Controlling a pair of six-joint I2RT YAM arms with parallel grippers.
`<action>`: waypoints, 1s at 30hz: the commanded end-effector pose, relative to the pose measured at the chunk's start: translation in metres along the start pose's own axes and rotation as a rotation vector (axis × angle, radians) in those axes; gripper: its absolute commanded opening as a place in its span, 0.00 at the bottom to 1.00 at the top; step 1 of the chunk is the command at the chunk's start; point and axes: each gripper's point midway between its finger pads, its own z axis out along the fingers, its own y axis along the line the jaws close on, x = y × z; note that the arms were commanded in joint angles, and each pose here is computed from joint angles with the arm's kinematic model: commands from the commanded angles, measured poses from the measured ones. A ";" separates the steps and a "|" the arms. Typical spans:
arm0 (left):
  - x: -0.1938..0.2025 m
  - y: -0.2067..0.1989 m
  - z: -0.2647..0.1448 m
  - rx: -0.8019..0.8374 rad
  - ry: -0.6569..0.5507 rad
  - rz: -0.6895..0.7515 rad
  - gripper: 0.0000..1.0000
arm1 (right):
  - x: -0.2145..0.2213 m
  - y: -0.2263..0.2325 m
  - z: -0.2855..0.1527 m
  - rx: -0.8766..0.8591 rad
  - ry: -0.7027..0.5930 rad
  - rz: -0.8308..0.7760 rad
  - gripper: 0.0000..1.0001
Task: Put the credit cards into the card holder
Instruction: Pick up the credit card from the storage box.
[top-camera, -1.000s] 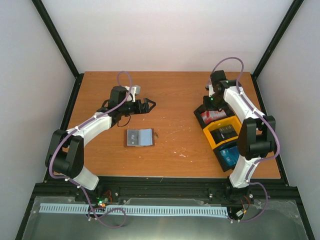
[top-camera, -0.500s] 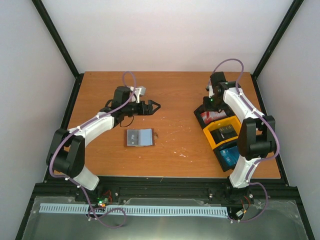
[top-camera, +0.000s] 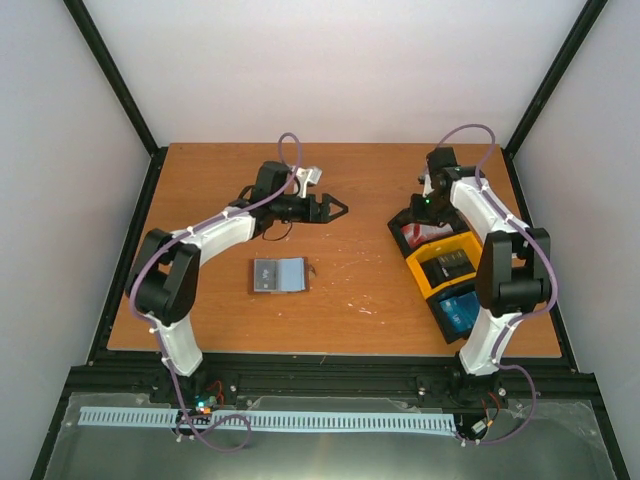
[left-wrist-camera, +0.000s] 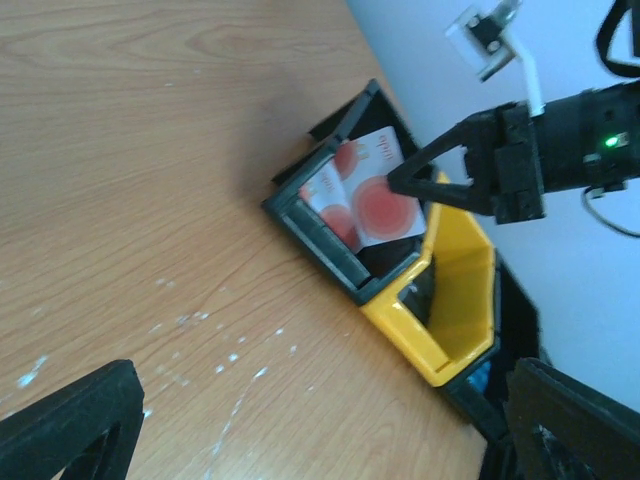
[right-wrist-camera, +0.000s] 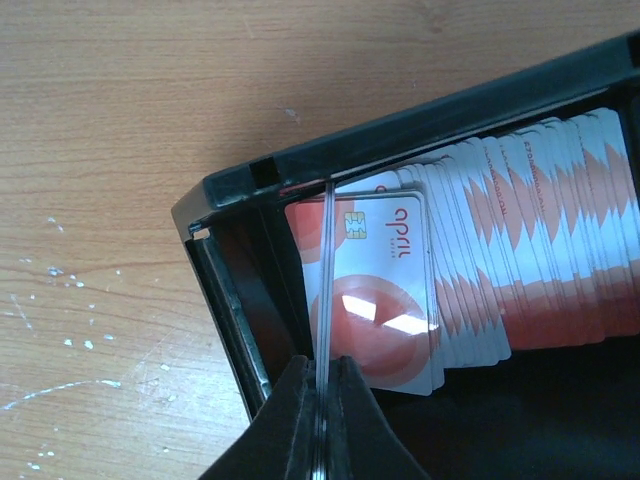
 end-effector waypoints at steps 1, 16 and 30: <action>-0.026 -0.035 0.015 0.174 0.001 0.000 1.00 | -0.011 -0.002 -0.024 -0.081 -0.098 0.090 0.03; -0.047 -0.074 0.022 0.372 0.130 -0.220 1.00 | 0.003 0.102 -0.130 -0.884 -0.228 0.032 0.03; -0.045 -0.111 0.001 0.485 0.160 -0.133 0.61 | 0.009 0.166 -0.176 -1.143 -0.283 -0.154 0.04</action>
